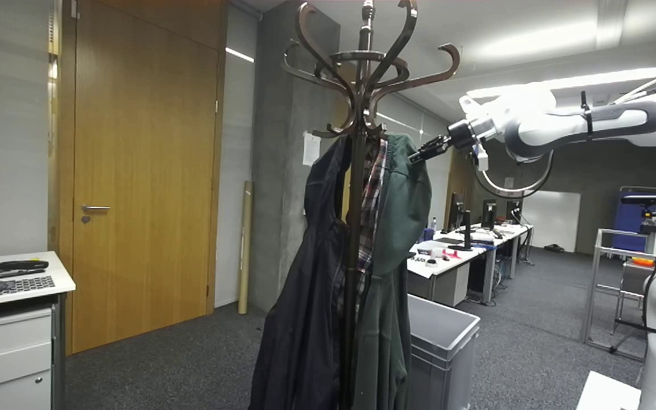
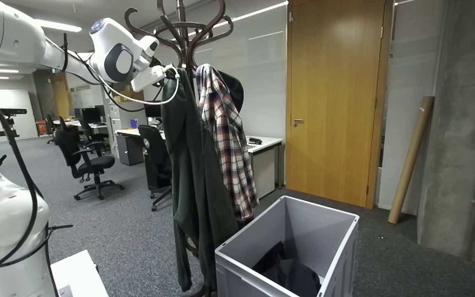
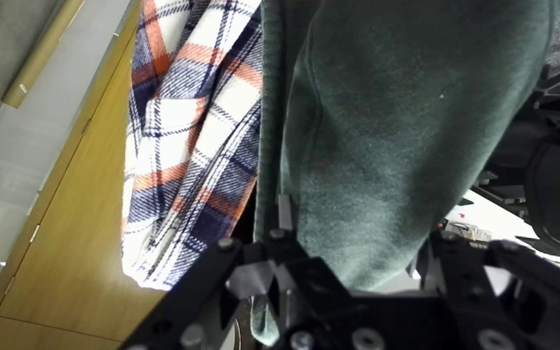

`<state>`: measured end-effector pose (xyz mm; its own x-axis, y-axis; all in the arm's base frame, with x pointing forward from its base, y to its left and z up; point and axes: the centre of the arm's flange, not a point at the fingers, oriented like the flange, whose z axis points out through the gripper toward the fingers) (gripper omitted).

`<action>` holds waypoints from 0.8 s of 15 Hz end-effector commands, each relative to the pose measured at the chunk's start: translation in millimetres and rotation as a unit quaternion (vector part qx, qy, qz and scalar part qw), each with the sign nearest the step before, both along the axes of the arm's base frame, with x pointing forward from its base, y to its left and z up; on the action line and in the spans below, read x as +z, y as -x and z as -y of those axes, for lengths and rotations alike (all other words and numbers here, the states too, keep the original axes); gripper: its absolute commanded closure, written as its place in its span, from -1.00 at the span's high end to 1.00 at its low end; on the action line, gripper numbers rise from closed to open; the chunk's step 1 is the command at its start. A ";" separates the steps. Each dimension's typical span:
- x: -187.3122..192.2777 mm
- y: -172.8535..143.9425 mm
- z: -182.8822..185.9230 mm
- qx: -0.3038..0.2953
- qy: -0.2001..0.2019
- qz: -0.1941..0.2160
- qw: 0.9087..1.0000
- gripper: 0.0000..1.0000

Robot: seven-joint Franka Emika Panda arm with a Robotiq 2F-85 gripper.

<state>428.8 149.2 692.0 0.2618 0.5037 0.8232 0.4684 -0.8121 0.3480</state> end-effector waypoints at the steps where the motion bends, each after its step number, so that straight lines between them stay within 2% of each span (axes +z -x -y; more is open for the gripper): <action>1: 35.7 4.9 10.8 0.004 0.000 0.024 1.000 -0.56; 4: 64.9 18.5 28.1 -0.009 -0.007 0.046 0.999 -0.97; 12: 113.0 53.4 91.1 -0.066 -0.016 0.097 0.993 -0.97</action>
